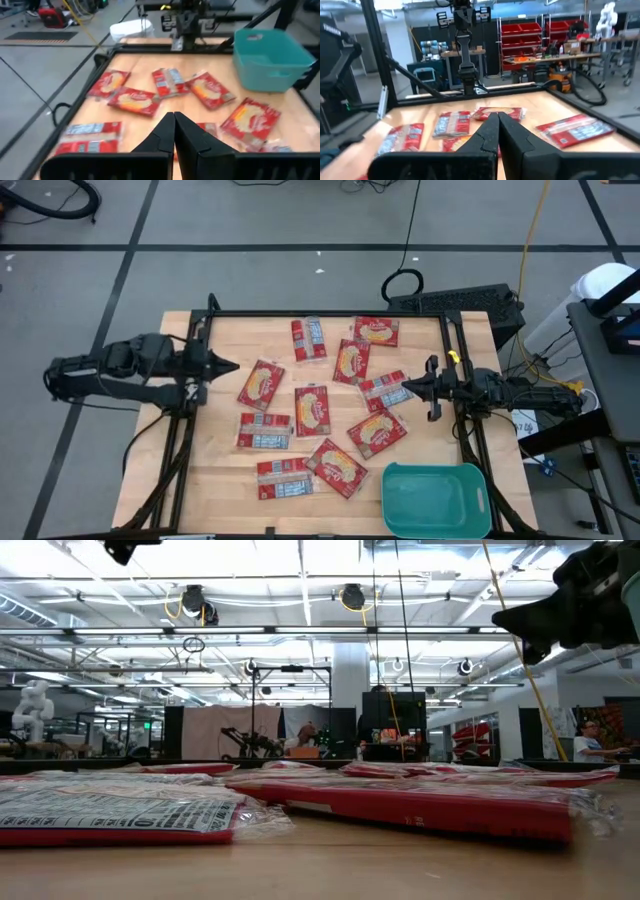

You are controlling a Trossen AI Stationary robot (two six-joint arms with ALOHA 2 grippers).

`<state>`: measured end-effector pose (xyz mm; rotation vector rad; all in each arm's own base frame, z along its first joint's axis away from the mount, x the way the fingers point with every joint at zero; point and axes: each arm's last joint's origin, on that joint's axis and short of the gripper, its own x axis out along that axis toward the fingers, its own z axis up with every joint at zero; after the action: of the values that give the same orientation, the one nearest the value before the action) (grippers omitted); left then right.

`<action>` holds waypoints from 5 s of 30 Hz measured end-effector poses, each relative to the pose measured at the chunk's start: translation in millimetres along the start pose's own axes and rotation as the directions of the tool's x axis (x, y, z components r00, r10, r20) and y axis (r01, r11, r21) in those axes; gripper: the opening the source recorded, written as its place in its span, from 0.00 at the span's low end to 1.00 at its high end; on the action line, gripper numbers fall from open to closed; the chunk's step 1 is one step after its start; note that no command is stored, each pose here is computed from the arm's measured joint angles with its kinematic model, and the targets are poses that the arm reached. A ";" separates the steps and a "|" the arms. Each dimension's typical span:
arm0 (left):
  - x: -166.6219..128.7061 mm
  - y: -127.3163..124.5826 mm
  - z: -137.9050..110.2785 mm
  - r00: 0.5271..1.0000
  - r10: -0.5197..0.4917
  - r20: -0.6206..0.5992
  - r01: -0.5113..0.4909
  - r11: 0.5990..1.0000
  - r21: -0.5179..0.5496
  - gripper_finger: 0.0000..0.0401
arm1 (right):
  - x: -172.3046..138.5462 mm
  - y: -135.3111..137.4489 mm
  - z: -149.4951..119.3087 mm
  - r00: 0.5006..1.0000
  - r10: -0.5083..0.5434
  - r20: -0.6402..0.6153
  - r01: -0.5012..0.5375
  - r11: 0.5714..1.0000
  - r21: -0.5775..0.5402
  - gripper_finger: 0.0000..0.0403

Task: Sort popcorn bags into baskets
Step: Put the popcorn bag into the green bin

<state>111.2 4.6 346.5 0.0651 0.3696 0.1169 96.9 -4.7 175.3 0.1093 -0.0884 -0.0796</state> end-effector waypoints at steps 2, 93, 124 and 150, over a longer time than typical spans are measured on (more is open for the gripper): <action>7.1 -0.6 2.6 1.000 0.001 -0.024 0.000 0.999 0.034 0.02 | 0.0 0.0 -0.1 1.000 -0.001 -0.001 0.001 0.999 0.033 0.00; 245.4 -22.9 -123.0 0.959 0.034 -0.281 0.115 0.861 0.495 0.33 | 194.5 35.6 -16.0 0.647 -0.203 -0.735 0.349 0.936 0.048 0.00; 248.6 -53.1 -157.5 0.861 0.232 -0.453 0.251 0.580 0.775 0.55 | 242.5 1.6 -81.0 0.500 -0.039 -0.865 0.192 0.979 0.067 0.00; 257.6 -62.0 -152.3 0.932 0.056 -0.358 0.317 0.353 0.880 0.07 | 240.1 -2.8 -62.2 0.533 -0.083 -0.842 0.235 0.970 0.053 0.00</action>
<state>300.6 -18.0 107.7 1.2120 0.7565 -0.2853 340.8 -21.1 133.5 0.3134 0.9081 -0.2006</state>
